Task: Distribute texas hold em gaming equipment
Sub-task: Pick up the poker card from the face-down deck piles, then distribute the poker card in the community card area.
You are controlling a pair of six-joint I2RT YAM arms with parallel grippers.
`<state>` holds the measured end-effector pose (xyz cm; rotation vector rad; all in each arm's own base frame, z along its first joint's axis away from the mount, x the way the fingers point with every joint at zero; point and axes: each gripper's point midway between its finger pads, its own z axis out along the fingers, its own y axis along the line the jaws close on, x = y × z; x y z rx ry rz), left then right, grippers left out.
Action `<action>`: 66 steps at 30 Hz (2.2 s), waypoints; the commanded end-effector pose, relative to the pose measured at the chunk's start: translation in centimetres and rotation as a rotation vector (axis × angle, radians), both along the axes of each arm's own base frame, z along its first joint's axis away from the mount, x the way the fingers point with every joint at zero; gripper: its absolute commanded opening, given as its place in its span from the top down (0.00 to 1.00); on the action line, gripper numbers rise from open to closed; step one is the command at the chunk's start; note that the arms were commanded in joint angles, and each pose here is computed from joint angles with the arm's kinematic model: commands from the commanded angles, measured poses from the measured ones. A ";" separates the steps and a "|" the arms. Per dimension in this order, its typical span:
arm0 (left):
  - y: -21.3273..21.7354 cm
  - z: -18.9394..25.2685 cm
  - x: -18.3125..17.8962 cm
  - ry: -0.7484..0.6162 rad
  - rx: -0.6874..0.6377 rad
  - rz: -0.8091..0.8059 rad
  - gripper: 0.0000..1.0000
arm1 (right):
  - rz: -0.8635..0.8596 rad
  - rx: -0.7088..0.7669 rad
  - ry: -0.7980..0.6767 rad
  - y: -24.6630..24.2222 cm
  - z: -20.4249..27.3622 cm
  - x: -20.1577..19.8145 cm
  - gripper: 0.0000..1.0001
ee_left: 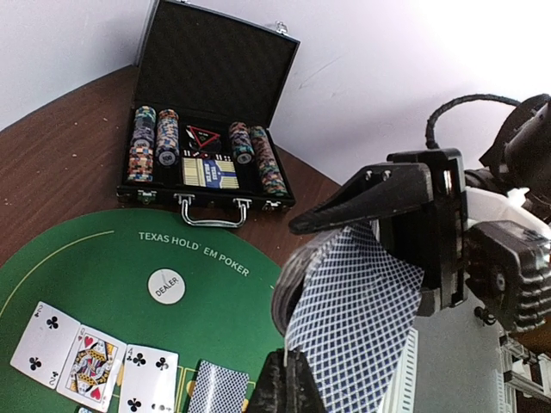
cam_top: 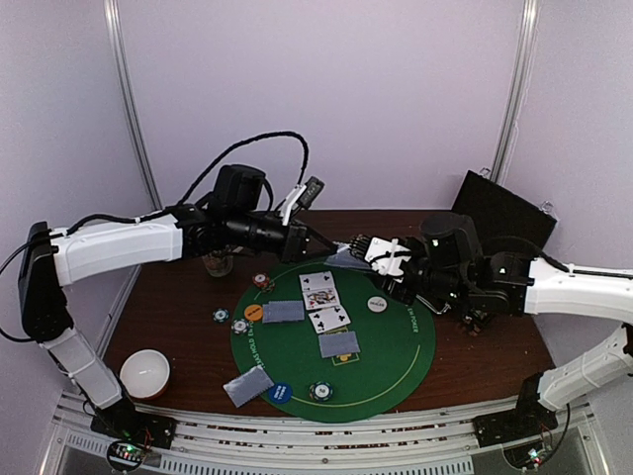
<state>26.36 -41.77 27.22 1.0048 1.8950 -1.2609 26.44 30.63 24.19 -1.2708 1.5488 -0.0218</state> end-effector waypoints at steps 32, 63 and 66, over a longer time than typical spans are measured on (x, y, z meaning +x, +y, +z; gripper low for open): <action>-1.0 -16.9 -9.2 0.537 -0.002 0.387 1.00 | -0.380 0.032 0.037 -9.0 -2.8 3.4 0.54; -0.4 -23.1 -10.2 0.730 0.130 0.494 0.90 | -0.364 0.048 0.060 -10.2 -4.1 1.7 0.54; -0.5 -22.9 -10.0 0.719 0.116 0.494 0.84 | -0.361 0.034 0.081 -10.2 -5.1 1.6 0.54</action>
